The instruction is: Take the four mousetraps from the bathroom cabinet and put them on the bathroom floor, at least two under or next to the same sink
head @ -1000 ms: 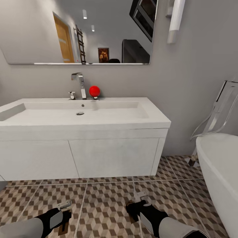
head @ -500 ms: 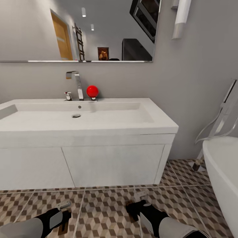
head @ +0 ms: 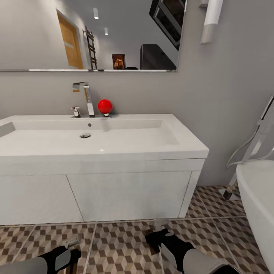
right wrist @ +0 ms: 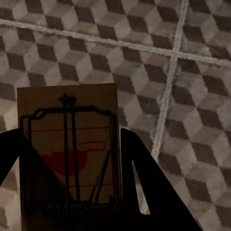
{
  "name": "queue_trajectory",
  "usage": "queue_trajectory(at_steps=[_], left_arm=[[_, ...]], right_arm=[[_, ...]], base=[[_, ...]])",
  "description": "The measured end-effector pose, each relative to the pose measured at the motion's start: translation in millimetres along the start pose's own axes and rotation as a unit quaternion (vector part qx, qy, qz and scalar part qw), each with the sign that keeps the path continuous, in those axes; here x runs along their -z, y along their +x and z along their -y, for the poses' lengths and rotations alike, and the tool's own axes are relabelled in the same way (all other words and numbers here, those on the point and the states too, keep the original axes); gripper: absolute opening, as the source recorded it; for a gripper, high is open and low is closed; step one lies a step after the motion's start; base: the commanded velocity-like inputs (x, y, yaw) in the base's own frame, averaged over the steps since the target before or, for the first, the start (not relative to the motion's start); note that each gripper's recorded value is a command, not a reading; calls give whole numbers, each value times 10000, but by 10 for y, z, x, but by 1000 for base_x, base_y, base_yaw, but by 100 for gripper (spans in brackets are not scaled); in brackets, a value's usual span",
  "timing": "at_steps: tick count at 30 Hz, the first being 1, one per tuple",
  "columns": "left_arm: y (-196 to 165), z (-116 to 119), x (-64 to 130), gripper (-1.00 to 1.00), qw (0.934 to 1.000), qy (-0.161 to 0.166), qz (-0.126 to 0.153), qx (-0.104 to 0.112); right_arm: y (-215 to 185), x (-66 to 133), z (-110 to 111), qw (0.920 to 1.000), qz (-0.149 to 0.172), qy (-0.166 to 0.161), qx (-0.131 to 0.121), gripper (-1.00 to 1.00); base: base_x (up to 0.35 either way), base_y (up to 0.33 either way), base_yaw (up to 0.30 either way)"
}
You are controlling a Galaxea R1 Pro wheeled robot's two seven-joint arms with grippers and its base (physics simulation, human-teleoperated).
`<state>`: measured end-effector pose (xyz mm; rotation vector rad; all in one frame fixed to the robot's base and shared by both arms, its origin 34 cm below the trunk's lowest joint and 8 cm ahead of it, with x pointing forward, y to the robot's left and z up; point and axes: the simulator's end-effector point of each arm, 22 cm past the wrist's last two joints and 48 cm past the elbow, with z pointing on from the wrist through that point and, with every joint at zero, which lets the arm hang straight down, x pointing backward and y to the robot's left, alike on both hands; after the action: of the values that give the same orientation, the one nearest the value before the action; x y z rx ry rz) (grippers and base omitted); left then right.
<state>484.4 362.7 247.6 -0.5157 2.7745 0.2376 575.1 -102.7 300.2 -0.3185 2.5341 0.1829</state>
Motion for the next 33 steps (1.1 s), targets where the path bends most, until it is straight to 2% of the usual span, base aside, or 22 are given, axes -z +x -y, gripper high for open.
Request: queue_trajectory(at_steps=[4, 11, 16, 20, 21, 22, 24, 25, 27, 28, 29, 31, 33], left_arm=[[119, 18, -13, -100, 9999, 25, -96, -34], [98, -47, -18, -100, 10000, -19, -71, -21], [79, -91, -21, -100, 10000, -53, -49, -22], [52, -130, -20, -100, 10000, -94, -24, -18], [49, -138, -20, -100, 9999, -103, -22, -13], [33, -146, -19, -100, 9999, -120, -11, -4], [-102, -191, -8, -100, 9998, -192, 97, 35], [-283, -178, 22, -100, 9995, -207, 212, 60], [-571, -61, 98, -100, 9994, -134, 306, 81], [-648, 29, 147, -100, 9998, -77, 162, 39], [-695, 149, 218, -100, 9999, 6, -113, -39], [-742, 349, 369, -100, 9976, 112, -614, -293], [-698, 435, 410, -100, 9962, 153, -782, -352]], right_arm=[[12, -2, -35, 10000, 24, -17, 27, -100], [14, -1, -24, 10000, 27, 10, 36, -100], [87, 0, 32, 9999, -98, 129, 40, -100], [117, 7, 82, 9995, -186, 249, 38, -100], [208, 131, 691, 9854, -424, 1648, 99, -100], [215, 201, 866, 9772, -470, 2067, 127, -100], [224, 222, 909, 9747, -570, 2159, 135, -100], [254, 234, 922, 9734, -688, 2180, 159, -100], [258, 247, 943, 9719, -754, 2224, 161, -100], [217, 269, 989, 9697, -748, 2324, 102, -100], [87, 298, 1059, 9670, -688, 2454, -24, -100], [-163, 330, 1129, 9644, -584, 2540, -437, -100], [-239, 337, 1135, 9636, -567, 2531, -653, -100]], base=[[-212, 30, 0], [-226, 61, 0], [9, 15, 0], [258, 14, 0], [246, 3, 0], [126, 2, 0], [46, 1, 0], [14, 0, 0], [7, 0, 0], [2, 0, 0], [1, 0, 0], [0, 0, 0], [0, 0, 0]])
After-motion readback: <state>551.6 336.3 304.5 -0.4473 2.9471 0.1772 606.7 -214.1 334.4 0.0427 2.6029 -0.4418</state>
